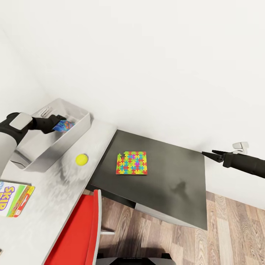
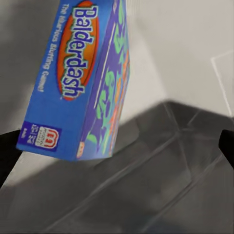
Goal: Put all the toys in the child's room - the three board games (two on the bed and one on the table), the two jigsaw puzzles on the table, and the tennis ball on the table - inside the toy box on the table in the child's room.
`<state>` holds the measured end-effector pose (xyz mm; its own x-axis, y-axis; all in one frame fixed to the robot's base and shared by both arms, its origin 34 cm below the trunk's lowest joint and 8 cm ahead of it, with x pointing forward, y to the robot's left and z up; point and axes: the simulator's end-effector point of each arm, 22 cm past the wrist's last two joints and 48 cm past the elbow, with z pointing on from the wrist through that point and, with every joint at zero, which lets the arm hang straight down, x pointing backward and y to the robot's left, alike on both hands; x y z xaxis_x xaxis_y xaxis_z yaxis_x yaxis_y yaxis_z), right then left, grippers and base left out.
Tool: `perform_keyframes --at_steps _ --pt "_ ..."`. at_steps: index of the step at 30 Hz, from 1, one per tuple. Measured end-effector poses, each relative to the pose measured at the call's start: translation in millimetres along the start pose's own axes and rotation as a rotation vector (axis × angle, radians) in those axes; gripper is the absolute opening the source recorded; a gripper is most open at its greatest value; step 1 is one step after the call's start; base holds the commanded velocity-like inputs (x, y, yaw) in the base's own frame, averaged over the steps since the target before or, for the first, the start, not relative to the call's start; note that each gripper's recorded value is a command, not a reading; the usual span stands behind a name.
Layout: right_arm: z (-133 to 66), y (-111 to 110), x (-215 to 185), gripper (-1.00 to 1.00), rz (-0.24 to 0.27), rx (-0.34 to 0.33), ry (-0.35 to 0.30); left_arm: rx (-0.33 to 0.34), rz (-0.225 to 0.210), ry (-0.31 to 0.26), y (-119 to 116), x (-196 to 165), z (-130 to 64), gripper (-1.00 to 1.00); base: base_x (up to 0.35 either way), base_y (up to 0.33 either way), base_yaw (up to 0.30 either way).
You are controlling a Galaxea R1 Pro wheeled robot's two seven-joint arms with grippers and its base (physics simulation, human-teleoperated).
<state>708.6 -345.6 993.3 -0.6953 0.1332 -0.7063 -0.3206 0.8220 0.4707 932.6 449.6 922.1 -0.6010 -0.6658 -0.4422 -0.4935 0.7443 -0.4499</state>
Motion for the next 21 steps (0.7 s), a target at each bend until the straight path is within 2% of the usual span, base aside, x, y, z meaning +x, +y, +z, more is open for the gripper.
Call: perform_keyframes --at_steps 4,5,9,11,19,20,21 --pt "-0.1 0.0 0.0 1.0 0.0 0.0 0.0 -0.019 0.005 0.005 3.6 -0.2 -1.0 1.0 0.0 0.0 0.0" --pt "-0.1 0.0 0.1 1.0 0.0 0.0 0.0 -0.039 0.012 0.005 8.2 -0.8 -1.5 1.0 0.0 0.0 0.0" --pt "-0.6 -0.5 -0.1 1.0 0.001 0.001 -0.001 -0.184 0.081 -0.009 43.7 -8.8 -7.7 1.0 0.0 0.0 0.0" --pt "-0.7 -0.7 -0.1 1.0 0.001 0.002 -0.001 -0.21 0.095 -0.012 49.7 -10.3 -9.1 1.0 0.0 0.0 0.0" --pt "-1.8 -1.7 -1.1 1.0 0.001 0.004 -0.004 -0.209 0.11 -0.007 44.4 -7.3 -7.3 1.0 0.0 0.0 0.0" --pt "-1.7 -1.6 -1.2 1.0 0.001 0.004 -0.004 -0.194 0.111 -0.004 39.4 -5.9 -6.2 1.0 0.0 0.0 0.0" --pt "-1.4 -1.2 -0.8 1.0 0.001 0.003 -0.003 -0.149 0.12 0.005 24.1 -5.6 -6.6 1.0 0.0 0.0 0.0"
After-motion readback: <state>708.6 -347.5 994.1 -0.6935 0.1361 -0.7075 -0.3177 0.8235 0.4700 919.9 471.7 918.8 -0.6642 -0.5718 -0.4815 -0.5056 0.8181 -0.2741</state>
